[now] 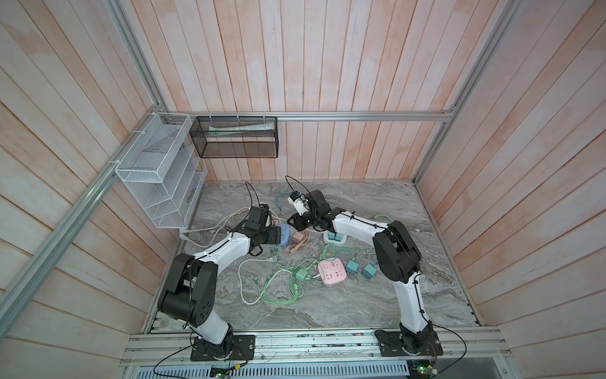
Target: Pull the plug off the socket
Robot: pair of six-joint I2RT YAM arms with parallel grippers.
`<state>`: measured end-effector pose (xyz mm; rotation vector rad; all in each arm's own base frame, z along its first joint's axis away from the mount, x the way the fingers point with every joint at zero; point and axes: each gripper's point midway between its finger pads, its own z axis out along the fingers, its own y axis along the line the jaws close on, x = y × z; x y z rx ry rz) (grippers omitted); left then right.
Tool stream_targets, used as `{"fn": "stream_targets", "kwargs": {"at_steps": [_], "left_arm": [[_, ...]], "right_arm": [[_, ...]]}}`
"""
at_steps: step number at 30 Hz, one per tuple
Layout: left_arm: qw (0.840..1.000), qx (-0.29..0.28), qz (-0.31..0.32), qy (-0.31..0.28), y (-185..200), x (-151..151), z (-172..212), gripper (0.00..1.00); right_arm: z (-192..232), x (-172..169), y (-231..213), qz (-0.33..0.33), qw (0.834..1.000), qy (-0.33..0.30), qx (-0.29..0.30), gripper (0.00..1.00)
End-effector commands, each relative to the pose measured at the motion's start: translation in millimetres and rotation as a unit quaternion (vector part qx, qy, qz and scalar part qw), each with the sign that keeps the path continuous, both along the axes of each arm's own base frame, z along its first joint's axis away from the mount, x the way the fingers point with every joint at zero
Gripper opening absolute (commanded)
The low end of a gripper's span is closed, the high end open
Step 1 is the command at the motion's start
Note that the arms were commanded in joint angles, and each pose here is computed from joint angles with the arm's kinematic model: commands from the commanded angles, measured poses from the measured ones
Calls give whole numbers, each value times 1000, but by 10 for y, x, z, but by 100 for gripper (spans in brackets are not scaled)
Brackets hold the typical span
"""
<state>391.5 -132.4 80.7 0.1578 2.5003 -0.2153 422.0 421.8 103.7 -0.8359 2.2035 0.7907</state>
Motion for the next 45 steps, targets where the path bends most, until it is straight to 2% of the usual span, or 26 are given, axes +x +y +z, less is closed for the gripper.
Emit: {"fn": "stream_targets", "kwargs": {"at_steps": [1, 4, 14, 20, 23, 25, 27, 39, 45], "left_arm": [[1000, 3, -13, -1, -58, 76, -34, 88], [1000, 9, -17, 0, -65, 119, -60, 83], [1000, 15, -23, 1, -101, 211, -114, 81], [1000, 19, -23, 5, -98, 232, -159, 76], [1000, 18, -24, 4, -105, 251, -164, 72], [999, 19, -24, 6, -106, 260, -173, 72], [999, 20, -24, 5, -108, 273, -181, 72], [999, 40, -16, 0, -33, 281, -186, 74], [999, 26, -23, -18, -84, 316, -153, 75]], "right_arm": [[-142, -61, 95, 12, 999, 41, -4, 29], [-238, -67, 132, 18, 998, 62, -9, 26], [-389, -147, 214, 38, 994, 100, 0, 25], [-514, -179, 174, 38, 994, 104, -15, 41], [-549, -186, 158, 37, 993, 107, -21, 45], [-571, -181, 144, 33, 993, 109, -25, 53], [-599, -169, 126, 28, 993, 110, -30, 56], [-740, -116, 90, 15, 991, 128, -38, 58], [-802, -122, 54, 14, 990, 135, -43, 49]]}}
